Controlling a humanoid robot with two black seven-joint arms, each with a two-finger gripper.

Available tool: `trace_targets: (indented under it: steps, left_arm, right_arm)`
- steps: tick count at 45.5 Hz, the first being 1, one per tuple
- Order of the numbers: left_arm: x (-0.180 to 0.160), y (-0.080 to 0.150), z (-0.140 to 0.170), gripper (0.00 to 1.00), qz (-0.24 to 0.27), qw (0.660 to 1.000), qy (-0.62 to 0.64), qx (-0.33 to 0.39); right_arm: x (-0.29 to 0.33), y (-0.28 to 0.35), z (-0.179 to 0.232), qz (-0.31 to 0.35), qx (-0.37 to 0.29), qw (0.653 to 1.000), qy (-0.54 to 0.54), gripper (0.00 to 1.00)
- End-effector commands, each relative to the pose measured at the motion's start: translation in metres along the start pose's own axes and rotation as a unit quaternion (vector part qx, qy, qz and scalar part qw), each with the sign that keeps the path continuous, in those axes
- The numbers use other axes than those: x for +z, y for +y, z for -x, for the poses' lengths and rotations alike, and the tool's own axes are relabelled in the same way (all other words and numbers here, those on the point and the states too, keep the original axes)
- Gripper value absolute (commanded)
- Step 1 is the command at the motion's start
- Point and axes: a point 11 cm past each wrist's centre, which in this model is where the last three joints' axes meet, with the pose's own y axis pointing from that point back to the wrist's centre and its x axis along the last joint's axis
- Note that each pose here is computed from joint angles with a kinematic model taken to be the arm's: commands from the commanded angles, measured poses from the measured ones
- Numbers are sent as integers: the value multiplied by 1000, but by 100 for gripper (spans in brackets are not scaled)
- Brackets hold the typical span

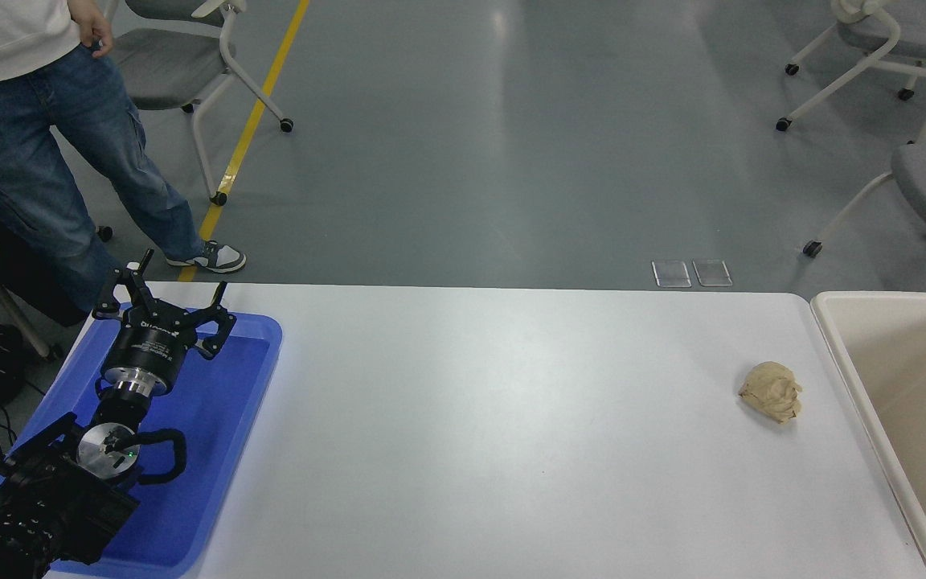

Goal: Pick up foil plate and place in dustbin

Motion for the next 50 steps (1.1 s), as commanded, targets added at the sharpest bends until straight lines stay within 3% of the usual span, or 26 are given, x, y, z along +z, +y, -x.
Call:
trace_targets:
  steps: [1, 7, 17, 28, 39, 50]
  left_arm:
    - [0, 0, 0, 100, -1, 1000, 0, 0]
    - [0, 0, 0, 100, -1, 1000, 0, 0]
    - [0, 0, 0, 100, 0, 1000, 0, 0]
    - [-1, 0, 0, 100, -1, 1000, 1, 0]
    - [-1, -1, 1, 100, -1, 1000, 1, -1]
    - [-2, -1, 1, 100, -2, 1000, 1, -1]
  right_arm:
    - [-7, 4, -19, -15, 3, 999, -34, 100]
    - [-18, 10, -24, -39, -21, 995, -85, 100]
    - [-34, 29, -23, -71, -71, 993, -67, 100]
    - [-62, 66, -35, -100, -91, 979, 155, 100]
    - [-82, 74, -49, -96, -87, 972, 195, 100]
    - [-150, 132, -89, -135, -86, 948, 276, 100]
